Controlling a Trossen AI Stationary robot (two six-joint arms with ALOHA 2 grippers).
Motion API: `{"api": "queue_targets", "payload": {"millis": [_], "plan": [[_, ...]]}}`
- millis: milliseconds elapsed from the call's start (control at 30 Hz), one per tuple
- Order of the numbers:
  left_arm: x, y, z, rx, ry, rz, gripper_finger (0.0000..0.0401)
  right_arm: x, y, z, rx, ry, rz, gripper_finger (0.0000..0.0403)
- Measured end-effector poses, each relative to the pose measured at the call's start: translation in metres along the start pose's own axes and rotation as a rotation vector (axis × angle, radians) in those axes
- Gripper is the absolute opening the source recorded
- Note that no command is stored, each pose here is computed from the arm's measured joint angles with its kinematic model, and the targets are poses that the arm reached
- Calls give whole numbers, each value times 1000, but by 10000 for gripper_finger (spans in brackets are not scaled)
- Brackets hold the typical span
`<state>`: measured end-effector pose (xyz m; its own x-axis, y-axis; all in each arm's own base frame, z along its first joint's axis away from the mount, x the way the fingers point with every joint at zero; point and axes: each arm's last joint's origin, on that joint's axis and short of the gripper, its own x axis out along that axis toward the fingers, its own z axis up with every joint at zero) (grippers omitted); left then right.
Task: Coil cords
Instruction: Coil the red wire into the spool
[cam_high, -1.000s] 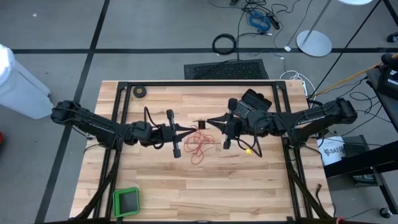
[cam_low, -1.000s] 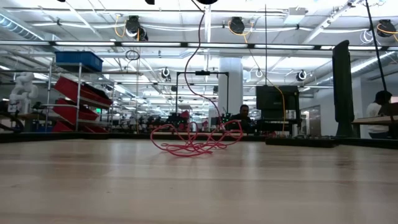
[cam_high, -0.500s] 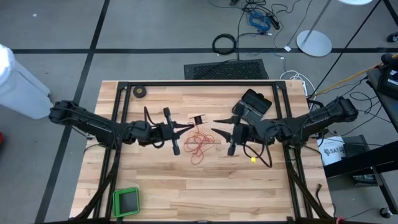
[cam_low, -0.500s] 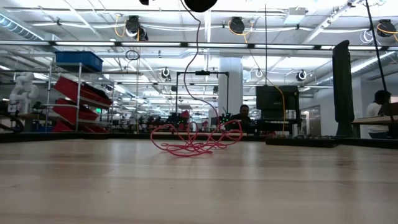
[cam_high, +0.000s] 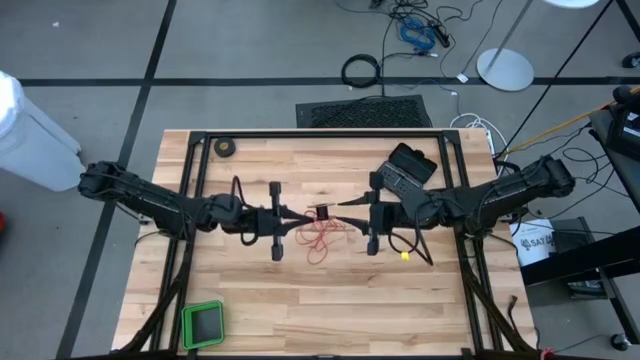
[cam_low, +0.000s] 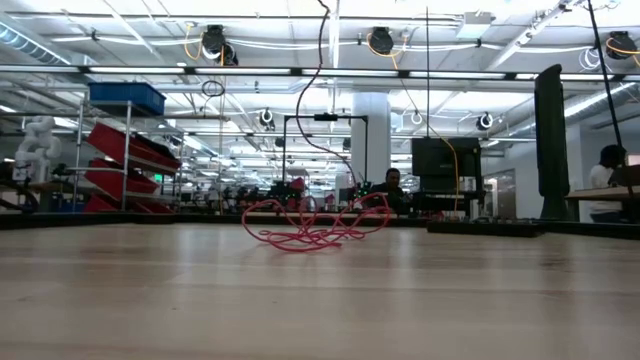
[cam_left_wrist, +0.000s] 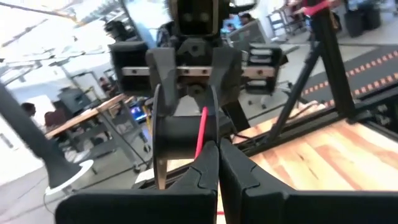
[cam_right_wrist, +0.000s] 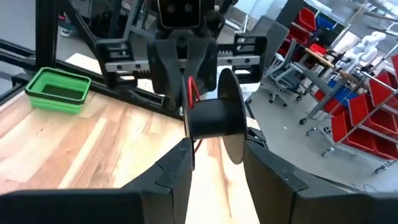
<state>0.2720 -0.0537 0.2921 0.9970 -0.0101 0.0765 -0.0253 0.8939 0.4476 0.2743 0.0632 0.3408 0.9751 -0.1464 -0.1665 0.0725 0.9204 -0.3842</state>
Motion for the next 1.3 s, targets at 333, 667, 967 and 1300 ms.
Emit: {"api": "queue_targets", "payload": {"millis": [333, 667, 967, 1300], "plan": [[0, -4, -6, 44, 52, -50, 0, -2, -1, 0, 36, 3, -1, 130], [0, -4, -6, 44, 56, -51, 0, -3, -4, 2, 85, -25, 59, 130], [0, -3, -5, 34, 40, -42, 0, 11, -3, -8, 52, 20, 40, 130], [0, -3, -5, 34, 46, -45, 0, 16, -8, -8, 51, 1, 18, 98]]}}
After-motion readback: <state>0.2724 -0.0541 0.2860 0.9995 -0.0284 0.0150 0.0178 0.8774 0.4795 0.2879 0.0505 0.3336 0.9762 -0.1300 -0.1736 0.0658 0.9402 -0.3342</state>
